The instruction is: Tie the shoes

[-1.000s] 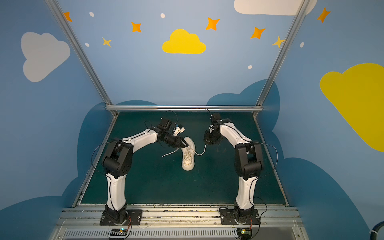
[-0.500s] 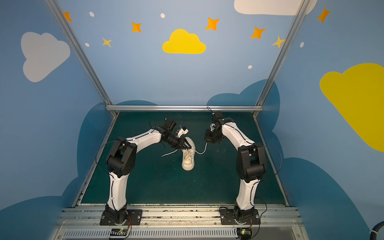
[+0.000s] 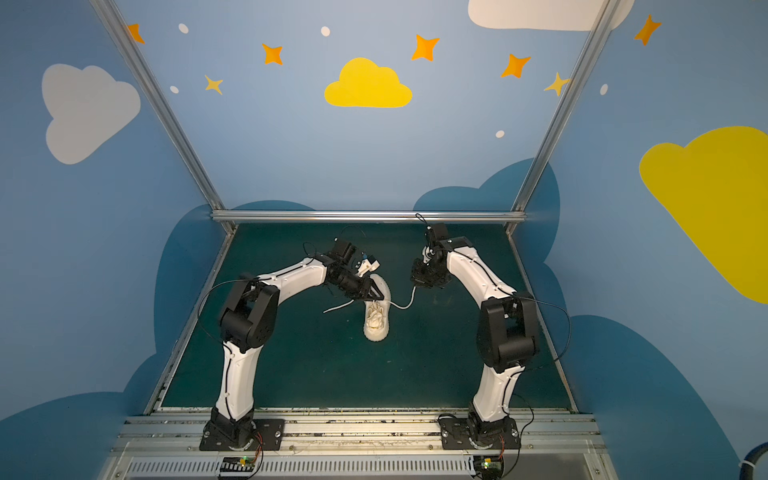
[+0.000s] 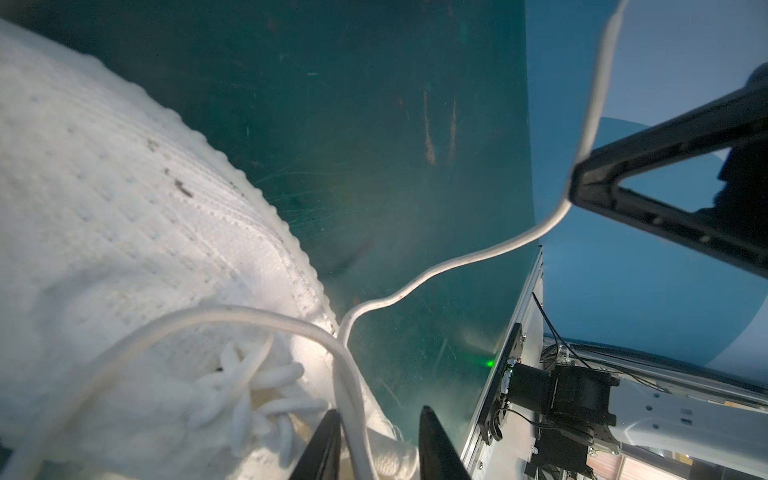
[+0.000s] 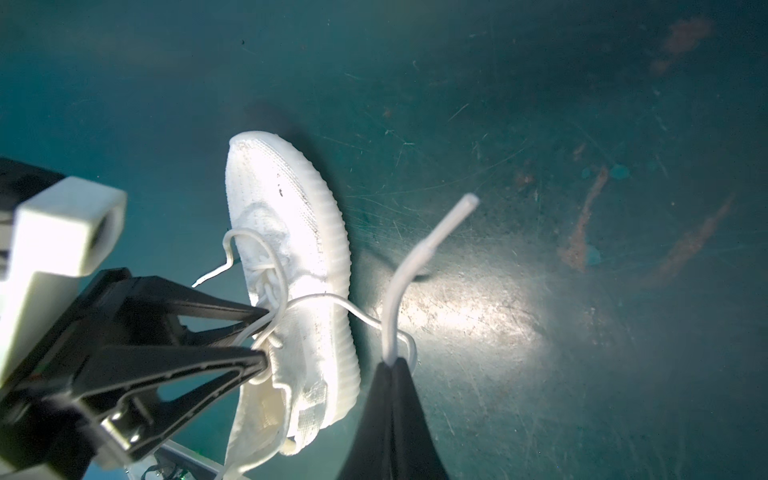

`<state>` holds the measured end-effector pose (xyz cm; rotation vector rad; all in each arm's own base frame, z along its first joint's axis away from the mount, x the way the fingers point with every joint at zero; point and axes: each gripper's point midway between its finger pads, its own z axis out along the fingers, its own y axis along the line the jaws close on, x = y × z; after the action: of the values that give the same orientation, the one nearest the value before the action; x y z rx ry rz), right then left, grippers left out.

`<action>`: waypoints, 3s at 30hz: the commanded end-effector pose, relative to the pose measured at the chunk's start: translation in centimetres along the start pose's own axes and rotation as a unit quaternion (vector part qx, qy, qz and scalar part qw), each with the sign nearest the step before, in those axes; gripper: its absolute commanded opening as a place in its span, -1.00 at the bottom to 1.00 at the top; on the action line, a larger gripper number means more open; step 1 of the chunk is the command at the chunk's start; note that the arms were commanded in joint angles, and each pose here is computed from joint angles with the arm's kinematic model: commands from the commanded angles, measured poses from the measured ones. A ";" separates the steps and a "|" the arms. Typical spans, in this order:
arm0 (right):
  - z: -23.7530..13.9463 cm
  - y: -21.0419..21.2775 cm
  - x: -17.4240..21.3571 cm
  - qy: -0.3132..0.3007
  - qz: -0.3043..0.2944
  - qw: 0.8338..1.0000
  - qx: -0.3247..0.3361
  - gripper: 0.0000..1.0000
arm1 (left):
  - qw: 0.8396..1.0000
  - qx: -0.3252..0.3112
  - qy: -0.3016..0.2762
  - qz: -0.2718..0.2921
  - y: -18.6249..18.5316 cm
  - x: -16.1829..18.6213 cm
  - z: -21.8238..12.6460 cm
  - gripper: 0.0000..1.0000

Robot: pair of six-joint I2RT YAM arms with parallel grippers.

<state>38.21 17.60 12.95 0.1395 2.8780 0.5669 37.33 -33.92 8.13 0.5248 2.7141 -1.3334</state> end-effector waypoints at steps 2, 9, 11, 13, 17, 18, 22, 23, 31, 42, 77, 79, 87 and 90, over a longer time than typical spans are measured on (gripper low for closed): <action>-1.6 0.0 0.2 -0.017 -0.004 1.000 0.000 -1.00 | 1.000 0.005 0.007 0.005 -0.3 0.0 0.4 -0.44; -2.2 -0.1 0.3 -0.026 -0.002 1.000 -0.001 -1.00 | 0.999 0.027 -0.015 0.021 -1.9 -1.0 -0.4 -0.76; -2.2 -0.1 0.4 -0.026 -0.001 1.000 -0.003 -1.00 | 0.999 0.030 -0.017 0.020 -2.1 -1.0 -0.5 -0.80; -2.3 0.0 0.5 -0.025 -0.001 1.000 -0.004 -1.00 | 0.999 0.033 -0.021 0.022 -2.4 -1.1 -0.7 -0.82; -2.8 -0.1 0.6 -0.033 -0.001 0.999 -0.004 -1.00 | 0.998 0.037 -0.043 0.033 -3.3 -1.7 -1.8 -0.87; -2.9 -0.1 0.6 -0.034 -0.001 0.999 -0.004 -1.00 | 0.998 0.038 -0.049 0.033 -3.4 -1.8 -2.1 -0.88; -3.1 -0.1 0.7 -0.036 0.000 0.999 -0.004 -1.00 | 0.996 0.039 -0.066 0.036 -3.9 -2.3 -3.2 -0.90; -3.2 -0.1 0.6 -0.038 -0.001 0.999 -0.004 -1.00 | 0.996 0.040 -0.069 0.037 -4.1 -2.3 -3.5 -0.91; -3.4 0.0 0.6 -0.043 -0.001 0.999 -0.004 -1.00 | 0.996 0.045 -0.073 0.034 -4.3 -2.3 -4.6 -0.92; -3.2 -0.8 1.1 -0.034 -0.003 0.999 0.015 -1.00 | 0.996 0.039 -0.071 0.035 -3.8 -1.8 -4.8 -0.90; -1.7 -1.7 2.8 0.016 0.082 0.996 0.004 -1.00 | 0.995 0.036 -0.084 0.048 -4.8 -2.8 -5.7 -0.88; -1.8 -1.7 2.8 0.010 0.081 0.997 0.004 -1.00 | 0.994 0.036 -0.086 0.049 -4.9 -2.8 -5.9 -0.88; -1.3 -2.7 3.2 0.018 0.089 0.996 0.019 -1.00 | 0.995 0.033 -0.087 0.047 -4.7 -2.9 -6.4 -0.88; -1.0 -3.2 3.4 0.024 0.096 0.995 0.033 -1.00 | 0.995 0.033 -0.086 0.043 -4.3 -2.7 -6.3 -0.88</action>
<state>34.91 15.30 12.04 0.4093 2.9347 0.5566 38.67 -32.26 13.00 0.4535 2.5705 -1.3672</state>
